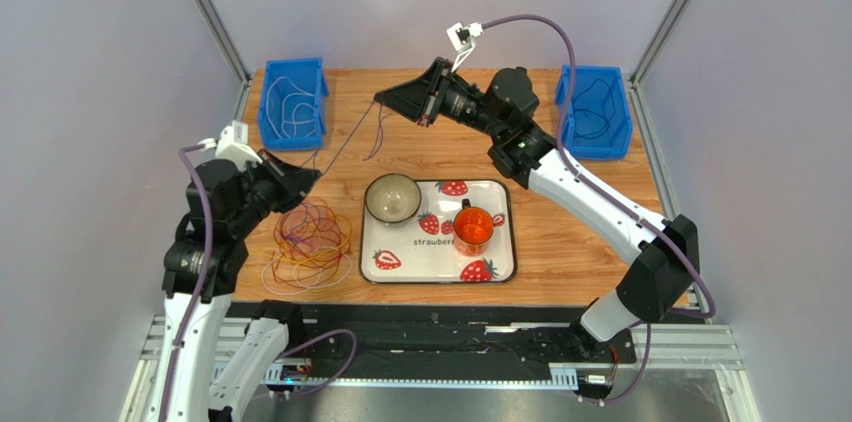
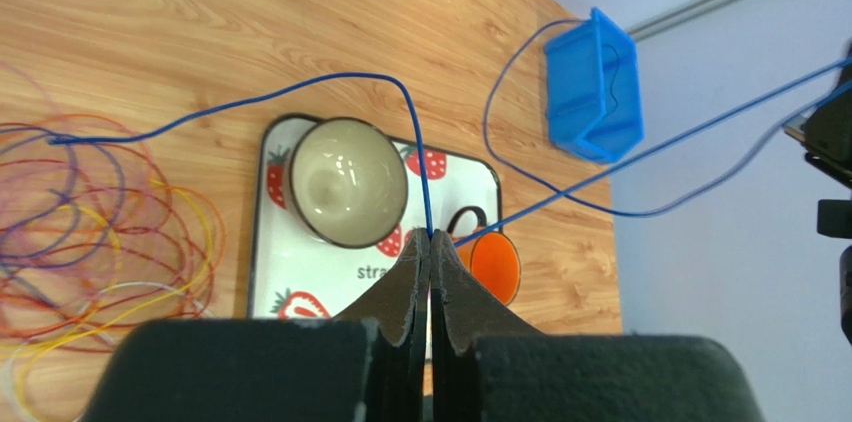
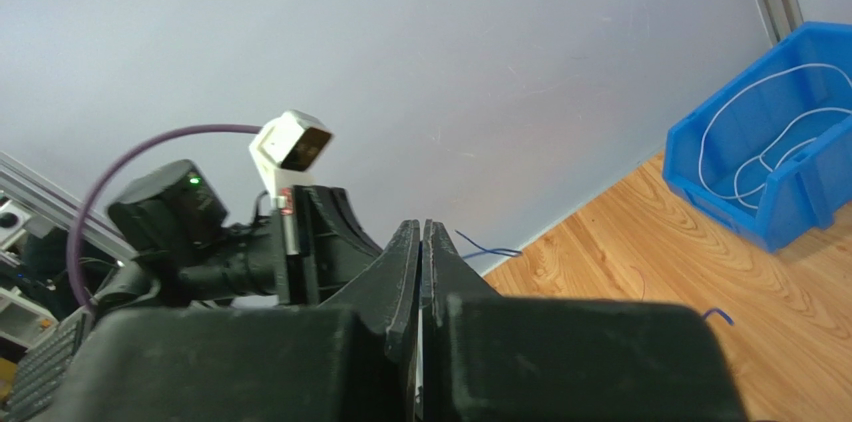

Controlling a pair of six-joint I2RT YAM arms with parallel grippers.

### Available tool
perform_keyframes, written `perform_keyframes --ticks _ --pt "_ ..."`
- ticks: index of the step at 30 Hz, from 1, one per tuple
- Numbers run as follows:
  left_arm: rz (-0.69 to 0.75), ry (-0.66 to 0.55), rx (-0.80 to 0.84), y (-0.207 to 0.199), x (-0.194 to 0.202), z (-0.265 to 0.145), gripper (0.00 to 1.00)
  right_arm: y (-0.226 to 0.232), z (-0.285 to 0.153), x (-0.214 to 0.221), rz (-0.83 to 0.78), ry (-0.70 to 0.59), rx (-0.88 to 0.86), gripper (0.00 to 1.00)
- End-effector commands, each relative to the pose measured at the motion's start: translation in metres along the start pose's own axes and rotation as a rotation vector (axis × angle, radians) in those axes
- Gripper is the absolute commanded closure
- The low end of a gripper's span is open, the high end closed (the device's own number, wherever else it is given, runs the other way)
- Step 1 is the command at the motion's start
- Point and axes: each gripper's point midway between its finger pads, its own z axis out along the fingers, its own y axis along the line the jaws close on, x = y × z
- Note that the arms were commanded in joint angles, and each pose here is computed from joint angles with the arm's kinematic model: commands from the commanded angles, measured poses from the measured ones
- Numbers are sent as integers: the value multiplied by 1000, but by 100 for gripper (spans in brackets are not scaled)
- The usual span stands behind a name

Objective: Untangle the cables
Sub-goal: Pick up the cable from the cable.

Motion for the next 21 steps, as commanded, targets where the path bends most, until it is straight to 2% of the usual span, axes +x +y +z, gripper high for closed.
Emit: perform_keyframes --ticks 1,2,6,7,8,14,16,21 --pt "-99 80 128 -15 18 25 99 18 -20 -49 10 -151 -32 100" --pt "-113 109 144 -15 24 31 91 20 -22 -50 9 -154 -34 100" --pt "-125 172 193 -22 29 46 78 25 -28 -53 -4 -164 -31 100" --pt "-121 176 214 -26 29 47 74 25 -29 -53 -9 -163 -32 100" --pt "-119 179 224 -28 28 48 66 27 -31 -56 -22 -167 -28 100" --pt "-62 165 241 -36 21 35 42 33 -35 -70 -79 -178 -2 100" --pt "-46 166 192 -29 23 29 38 36 -38 -79 -118 -190 8 100" --pt "67 159 104 -18 18 9 38 32 -47 -92 -173 -206 65 100"
